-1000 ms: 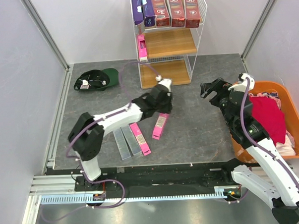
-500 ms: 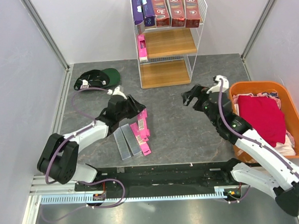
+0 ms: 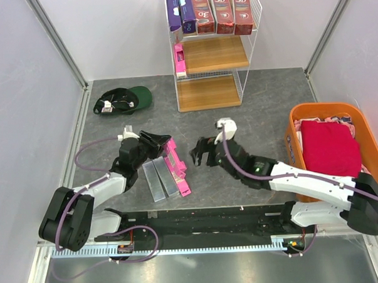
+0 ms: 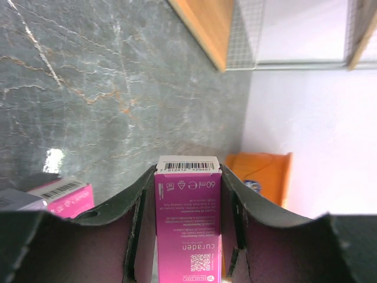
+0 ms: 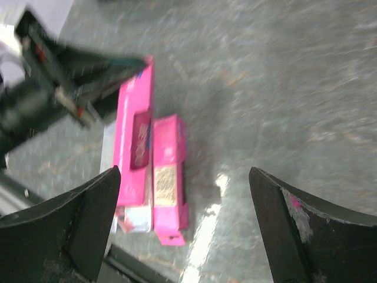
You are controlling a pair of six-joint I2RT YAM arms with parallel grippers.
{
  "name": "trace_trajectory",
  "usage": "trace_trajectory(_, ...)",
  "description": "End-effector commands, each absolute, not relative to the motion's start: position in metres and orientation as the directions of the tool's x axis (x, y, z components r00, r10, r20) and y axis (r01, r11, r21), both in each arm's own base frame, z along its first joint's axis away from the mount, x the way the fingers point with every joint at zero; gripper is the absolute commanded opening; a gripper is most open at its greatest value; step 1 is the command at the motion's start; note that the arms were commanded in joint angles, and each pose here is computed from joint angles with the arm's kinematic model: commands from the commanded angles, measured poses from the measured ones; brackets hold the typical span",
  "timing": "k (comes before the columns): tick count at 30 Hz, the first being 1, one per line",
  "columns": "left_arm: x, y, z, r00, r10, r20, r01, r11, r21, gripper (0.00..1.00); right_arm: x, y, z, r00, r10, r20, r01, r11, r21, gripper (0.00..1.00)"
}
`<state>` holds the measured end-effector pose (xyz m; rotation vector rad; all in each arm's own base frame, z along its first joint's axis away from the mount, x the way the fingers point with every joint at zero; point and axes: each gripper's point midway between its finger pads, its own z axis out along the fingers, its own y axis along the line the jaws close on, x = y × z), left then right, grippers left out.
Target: Place and organize the toothpastes onto the shelf
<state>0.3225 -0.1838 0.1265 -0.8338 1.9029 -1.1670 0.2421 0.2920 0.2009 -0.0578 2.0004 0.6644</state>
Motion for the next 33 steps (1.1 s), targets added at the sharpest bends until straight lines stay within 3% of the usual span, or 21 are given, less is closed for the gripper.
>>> trace_trajectory(1, 0.327, -0.185, 0.173, -0.476, -0.867, -0.147, -0.052, 0.195, -0.979, 0.28, 0.227, 0.323, 0.222, -0.447, 0.224, -0.866, -0.371, 0.834, 0.408, 0.98)
trace_trajectory(15, 0.325, -0.187, 0.178, -0.507, -0.852, -0.132, -0.022, 0.167, -0.986, 0.26, 0.201, 0.376, 0.204, -0.464, 0.148, -0.874, -0.444, 0.815, 0.374, 0.93)
trace_trajectory(21, 0.326, -0.189, 0.182, -0.519, -0.844, -0.136, -0.002, 0.160, -0.987, 0.26, 0.207, 0.385, 0.197, -0.459, 0.123, -0.880, -0.437, 0.831, 0.345, 0.77)
trace_trajectory(27, 0.325, -0.190, 0.183, -0.527, -0.840, -0.128, 0.003, 0.149, -0.989, 0.26, 0.209, 0.391, 0.193, -0.470, 0.112, -0.876, -0.430, 0.837, 0.338, 0.49)
trace_trajectory(33, 0.324, -0.187, 0.182, -0.517, -0.846, -0.127, 0.002, 0.148, -0.989, 0.28, 0.208, 0.390, 0.194, -0.477, 0.115, -0.871, -0.428, 0.836, 0.344, 0.31)
